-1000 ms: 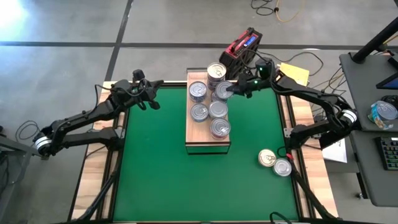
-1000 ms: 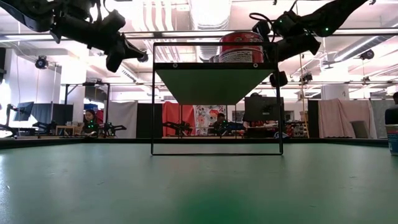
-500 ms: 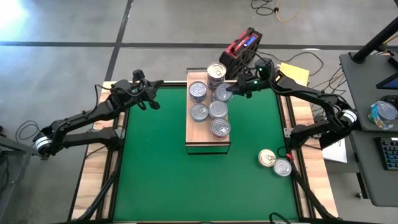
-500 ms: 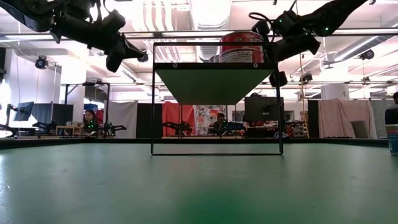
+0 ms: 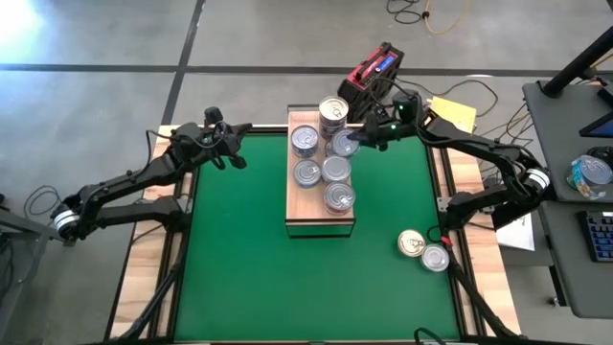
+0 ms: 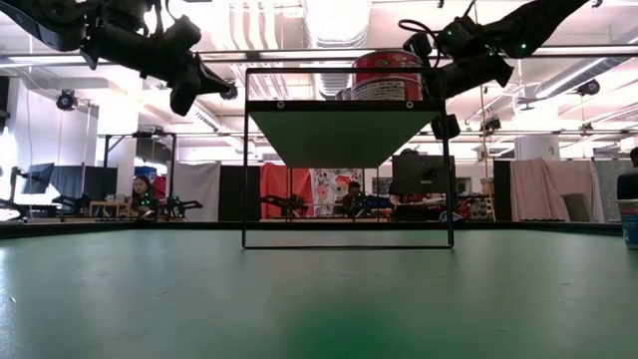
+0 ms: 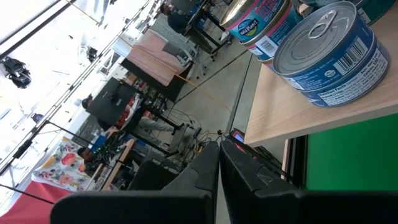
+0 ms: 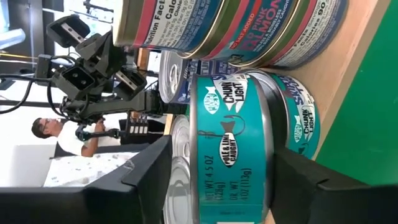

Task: Stack canned seafood by type on shelf
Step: Stack the light blue tuna can on top of the light blue can on the shelf

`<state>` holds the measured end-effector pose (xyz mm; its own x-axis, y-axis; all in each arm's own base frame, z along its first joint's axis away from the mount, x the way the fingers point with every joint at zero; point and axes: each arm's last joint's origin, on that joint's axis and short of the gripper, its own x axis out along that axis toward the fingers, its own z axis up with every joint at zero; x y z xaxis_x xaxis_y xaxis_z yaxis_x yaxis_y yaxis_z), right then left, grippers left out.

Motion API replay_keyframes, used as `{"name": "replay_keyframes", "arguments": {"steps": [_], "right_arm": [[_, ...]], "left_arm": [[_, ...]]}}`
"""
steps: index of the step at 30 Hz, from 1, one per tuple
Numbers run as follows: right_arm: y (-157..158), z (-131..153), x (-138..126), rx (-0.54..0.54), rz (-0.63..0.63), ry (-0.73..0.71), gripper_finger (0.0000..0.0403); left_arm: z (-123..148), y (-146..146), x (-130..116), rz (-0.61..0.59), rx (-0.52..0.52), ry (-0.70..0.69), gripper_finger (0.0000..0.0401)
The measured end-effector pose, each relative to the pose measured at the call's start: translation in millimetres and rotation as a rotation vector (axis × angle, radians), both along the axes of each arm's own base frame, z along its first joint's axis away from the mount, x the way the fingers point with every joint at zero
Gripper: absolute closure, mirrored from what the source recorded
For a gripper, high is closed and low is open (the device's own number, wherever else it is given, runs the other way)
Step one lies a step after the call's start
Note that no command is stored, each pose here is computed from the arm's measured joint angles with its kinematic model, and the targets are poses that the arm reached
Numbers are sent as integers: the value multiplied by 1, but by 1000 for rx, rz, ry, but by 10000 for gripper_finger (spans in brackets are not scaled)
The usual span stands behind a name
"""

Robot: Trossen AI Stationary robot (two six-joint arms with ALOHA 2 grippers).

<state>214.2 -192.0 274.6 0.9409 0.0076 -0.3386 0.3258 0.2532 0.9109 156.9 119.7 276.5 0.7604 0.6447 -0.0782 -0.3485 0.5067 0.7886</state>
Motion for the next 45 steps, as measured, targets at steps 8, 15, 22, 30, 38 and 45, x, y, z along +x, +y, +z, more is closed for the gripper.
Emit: {"name": "replay_keyframes", "arguments": {"steps": [8,15,22,30,38,45], "right_arm": [[2,0,2,24,-12,6,173],[6,8,8,4,-10,7,171],[11,20,8,-46,-31,150,170],[16,38,13,-115,-23,188,170],[20,40,11,-130,-41,275,170],[21,38,10,-130,-39,299,172]], "left_arm": [[0,0,0,0,0,0,401],[0,0,0,0,0,0,401],[0,0,0,0,0,0,401],[0,0,0,0,0,-1,401],[0,0,0,0,0,-1,401],[0,0,0,0,0,-1,401]]}}
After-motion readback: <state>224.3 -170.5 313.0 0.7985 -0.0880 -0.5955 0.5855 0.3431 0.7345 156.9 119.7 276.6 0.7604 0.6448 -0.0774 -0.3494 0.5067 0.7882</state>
